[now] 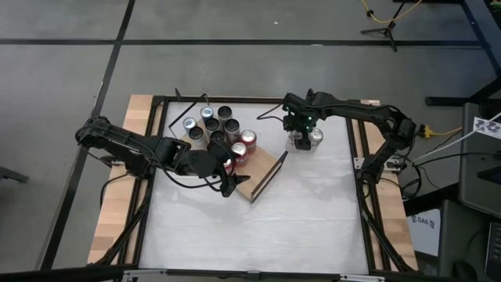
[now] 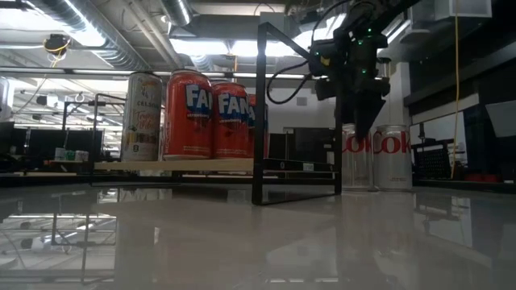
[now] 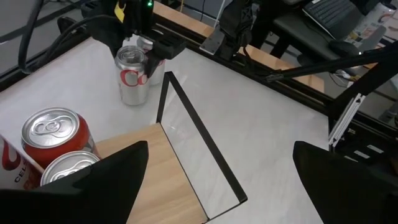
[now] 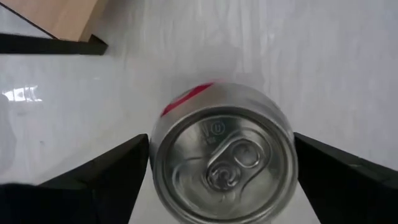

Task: Place canned beverage on shelf
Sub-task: Put the left red-silver soda can on the shelf

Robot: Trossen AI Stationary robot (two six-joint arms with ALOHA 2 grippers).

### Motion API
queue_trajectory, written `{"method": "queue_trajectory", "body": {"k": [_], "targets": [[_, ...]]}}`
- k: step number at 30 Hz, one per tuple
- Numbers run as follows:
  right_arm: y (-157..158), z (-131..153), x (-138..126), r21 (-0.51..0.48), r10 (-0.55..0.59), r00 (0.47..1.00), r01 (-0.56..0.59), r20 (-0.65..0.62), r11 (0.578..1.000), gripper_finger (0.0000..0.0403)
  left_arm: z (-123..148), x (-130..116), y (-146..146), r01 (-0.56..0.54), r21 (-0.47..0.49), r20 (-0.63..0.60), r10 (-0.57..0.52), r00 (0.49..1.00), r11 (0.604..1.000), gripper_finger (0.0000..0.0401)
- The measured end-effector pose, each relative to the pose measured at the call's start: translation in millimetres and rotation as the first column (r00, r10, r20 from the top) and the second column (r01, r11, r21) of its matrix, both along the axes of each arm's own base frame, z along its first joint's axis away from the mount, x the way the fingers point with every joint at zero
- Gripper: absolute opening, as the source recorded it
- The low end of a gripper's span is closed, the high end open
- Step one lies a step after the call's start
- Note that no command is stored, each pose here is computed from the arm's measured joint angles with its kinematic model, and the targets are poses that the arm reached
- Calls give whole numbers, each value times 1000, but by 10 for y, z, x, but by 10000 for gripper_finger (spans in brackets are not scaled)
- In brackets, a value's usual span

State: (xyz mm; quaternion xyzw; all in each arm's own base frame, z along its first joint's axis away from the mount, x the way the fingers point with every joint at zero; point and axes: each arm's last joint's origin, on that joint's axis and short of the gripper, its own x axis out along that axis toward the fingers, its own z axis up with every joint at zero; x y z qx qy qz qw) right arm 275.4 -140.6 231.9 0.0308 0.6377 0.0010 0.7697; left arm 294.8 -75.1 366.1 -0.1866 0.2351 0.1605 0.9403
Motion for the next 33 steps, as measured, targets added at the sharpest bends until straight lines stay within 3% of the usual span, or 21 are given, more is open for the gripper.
{"method": "queue_trajectory", "body": {"k": [7,16,28,33], "targets": [[-4,-1,8,-6,19,1000,-19,8,1000,292,-1,-1,0,0,1,-2,0,1000,1000,393],[-8,71,16,-13,69,998,-69,2,998,288,47,-54,8,15,-9,7,-15,1000,1000,393],[-23,866,148,-105,118,984,-104,130,989,289,76,-134,24,16,-2,-10,-16,1000,1000,393],[180,1166,257,-164,217,956,-186,199,969,292,75,-134,24,29,17,-15,-29,999,999,393]]}}
